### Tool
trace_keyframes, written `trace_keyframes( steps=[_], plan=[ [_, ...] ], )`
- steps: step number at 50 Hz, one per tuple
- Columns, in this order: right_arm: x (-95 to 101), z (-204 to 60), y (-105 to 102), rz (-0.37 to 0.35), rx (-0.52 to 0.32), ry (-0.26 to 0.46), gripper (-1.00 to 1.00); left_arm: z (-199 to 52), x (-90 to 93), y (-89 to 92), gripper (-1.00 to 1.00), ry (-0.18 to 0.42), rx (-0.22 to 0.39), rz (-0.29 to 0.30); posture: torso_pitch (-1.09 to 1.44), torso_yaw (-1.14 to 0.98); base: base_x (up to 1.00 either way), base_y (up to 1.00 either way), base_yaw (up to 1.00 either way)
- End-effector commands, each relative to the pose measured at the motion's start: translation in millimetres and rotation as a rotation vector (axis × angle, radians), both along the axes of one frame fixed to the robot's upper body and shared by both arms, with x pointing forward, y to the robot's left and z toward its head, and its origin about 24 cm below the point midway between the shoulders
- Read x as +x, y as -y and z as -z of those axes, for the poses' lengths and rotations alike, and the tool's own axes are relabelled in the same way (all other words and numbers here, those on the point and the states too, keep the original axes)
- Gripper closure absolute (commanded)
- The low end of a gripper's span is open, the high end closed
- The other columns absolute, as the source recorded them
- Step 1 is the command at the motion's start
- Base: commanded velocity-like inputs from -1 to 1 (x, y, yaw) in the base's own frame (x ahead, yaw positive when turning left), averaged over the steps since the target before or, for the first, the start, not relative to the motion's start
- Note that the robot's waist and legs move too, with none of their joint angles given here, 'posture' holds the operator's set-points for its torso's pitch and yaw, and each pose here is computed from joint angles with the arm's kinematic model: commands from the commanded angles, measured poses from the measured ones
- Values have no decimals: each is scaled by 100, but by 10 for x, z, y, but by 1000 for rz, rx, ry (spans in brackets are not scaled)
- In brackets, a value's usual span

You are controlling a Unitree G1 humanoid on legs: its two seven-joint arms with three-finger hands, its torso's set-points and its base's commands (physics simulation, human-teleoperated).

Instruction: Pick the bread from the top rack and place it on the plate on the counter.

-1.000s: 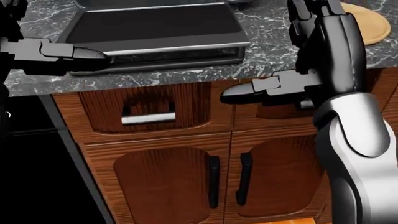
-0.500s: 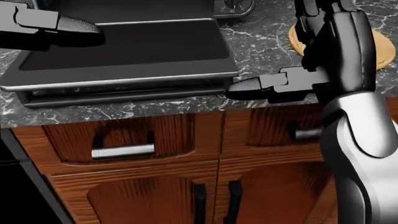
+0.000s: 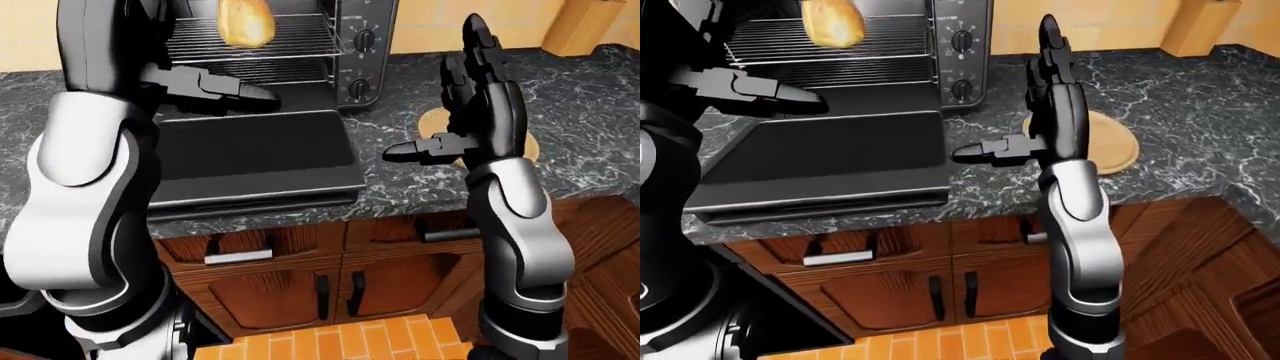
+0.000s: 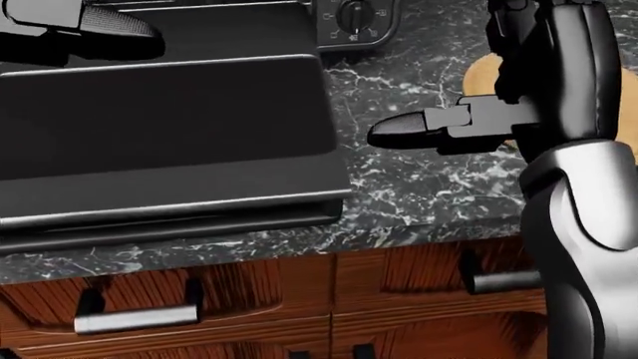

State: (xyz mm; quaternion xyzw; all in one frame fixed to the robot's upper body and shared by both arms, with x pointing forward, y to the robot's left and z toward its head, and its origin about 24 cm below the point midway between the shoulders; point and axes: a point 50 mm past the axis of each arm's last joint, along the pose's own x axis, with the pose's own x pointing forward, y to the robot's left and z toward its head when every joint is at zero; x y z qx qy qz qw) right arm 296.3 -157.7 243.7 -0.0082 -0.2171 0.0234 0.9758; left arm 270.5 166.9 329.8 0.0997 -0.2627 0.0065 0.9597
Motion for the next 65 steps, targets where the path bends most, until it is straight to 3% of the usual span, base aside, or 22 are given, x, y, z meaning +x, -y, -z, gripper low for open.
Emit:
trace_keyframes(
  steps=[1,65],
  plan=[
    [-34,-116,-47,-16,-14,61,-100,-131,-74,-36,-100,64,-3,-18,0,0,0,0,0],
    [11,-110,-92,-23,-3,68,-100,-218,-87,-84,-100,92,5,-44,0,0,2,-5,0]
  ],
)
